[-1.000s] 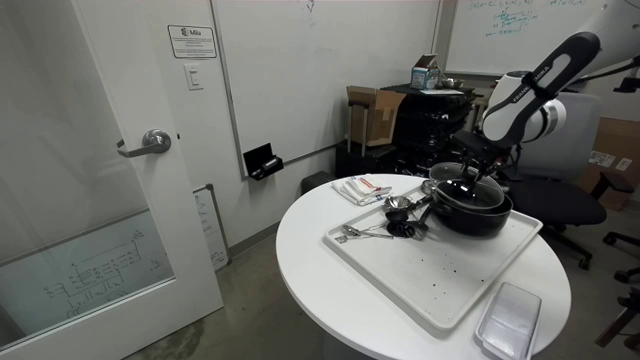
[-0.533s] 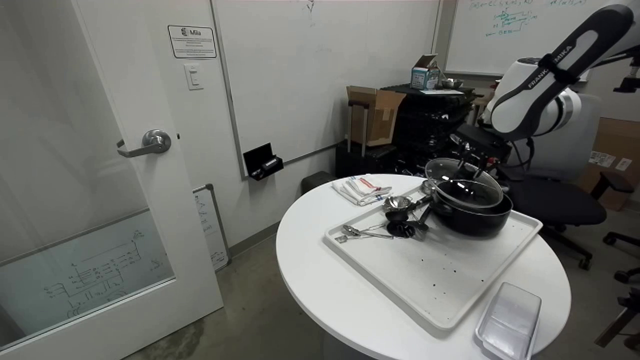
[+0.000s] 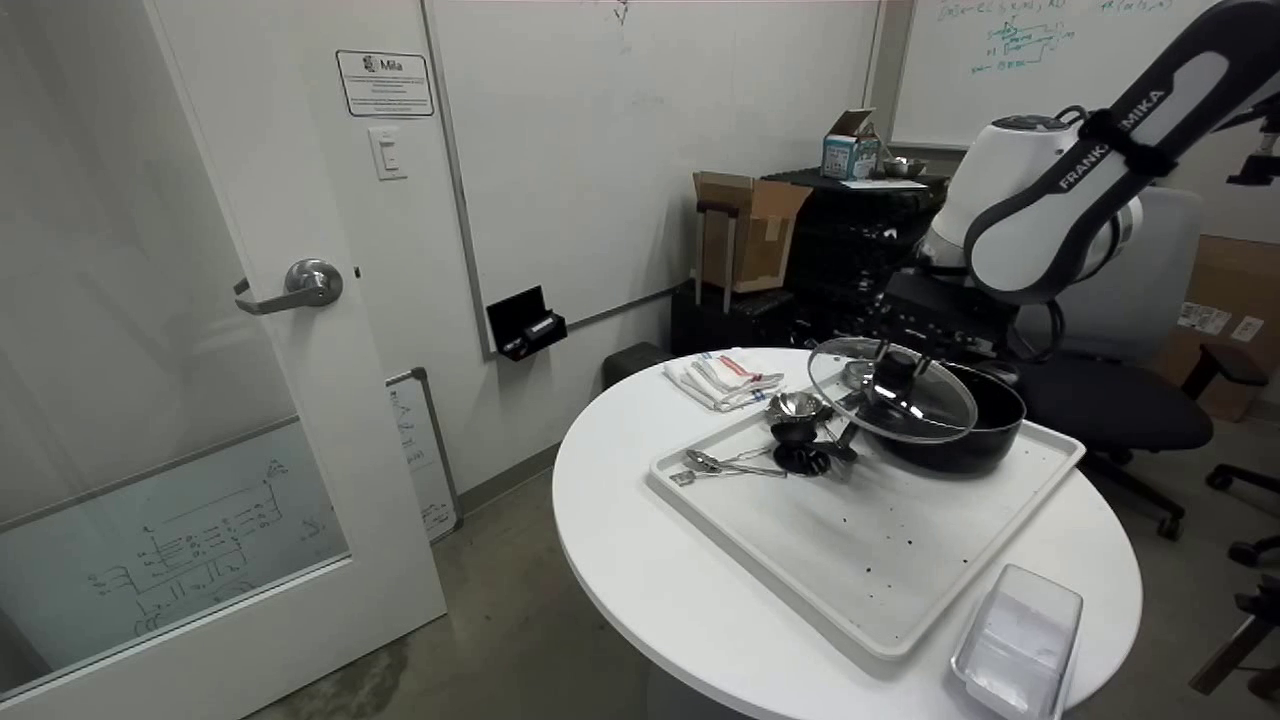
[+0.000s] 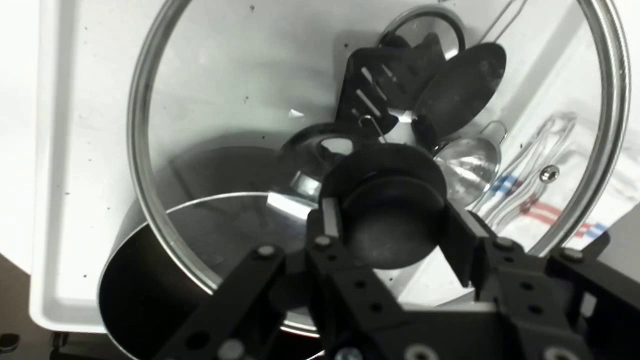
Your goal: Take the lid off of the pot
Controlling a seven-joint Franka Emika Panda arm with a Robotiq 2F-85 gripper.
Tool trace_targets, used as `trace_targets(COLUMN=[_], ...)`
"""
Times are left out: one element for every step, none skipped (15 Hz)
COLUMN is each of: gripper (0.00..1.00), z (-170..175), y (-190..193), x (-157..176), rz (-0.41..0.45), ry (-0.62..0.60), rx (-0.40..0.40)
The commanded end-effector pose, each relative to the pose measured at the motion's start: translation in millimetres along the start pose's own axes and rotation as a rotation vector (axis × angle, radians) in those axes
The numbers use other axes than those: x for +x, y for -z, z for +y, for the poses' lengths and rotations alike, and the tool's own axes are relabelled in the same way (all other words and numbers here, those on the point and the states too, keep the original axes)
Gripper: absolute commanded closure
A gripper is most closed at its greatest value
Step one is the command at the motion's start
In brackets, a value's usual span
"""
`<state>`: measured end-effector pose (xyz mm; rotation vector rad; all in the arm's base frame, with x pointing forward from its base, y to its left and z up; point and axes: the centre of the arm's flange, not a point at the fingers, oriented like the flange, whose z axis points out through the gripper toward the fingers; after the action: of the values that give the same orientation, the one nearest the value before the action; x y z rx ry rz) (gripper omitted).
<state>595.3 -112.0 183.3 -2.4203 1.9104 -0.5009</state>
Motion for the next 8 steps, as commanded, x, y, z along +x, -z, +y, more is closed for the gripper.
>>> trace_targets(gripper=[0.74,0.74,0.74,0.74,0.74,0.74,0.74,0.74], z=[-15,-19,-21,-23,-25,-26,-27,-27], y=[22,23,23,23,22,20,18,14], x=[-40,-54,-66,-80,-91,-103,-113,-122], rz=[0.013,0.014,0.017,0.019,0.02,0.017,0.018,0.018], ry=[0.143,0.182,0.216,0.25,0.281,0.312,0.335,0.358], rx=[-0.005,-0.005,-0.006,-0.004,-0.002,-0.002,-0.002,0.002])
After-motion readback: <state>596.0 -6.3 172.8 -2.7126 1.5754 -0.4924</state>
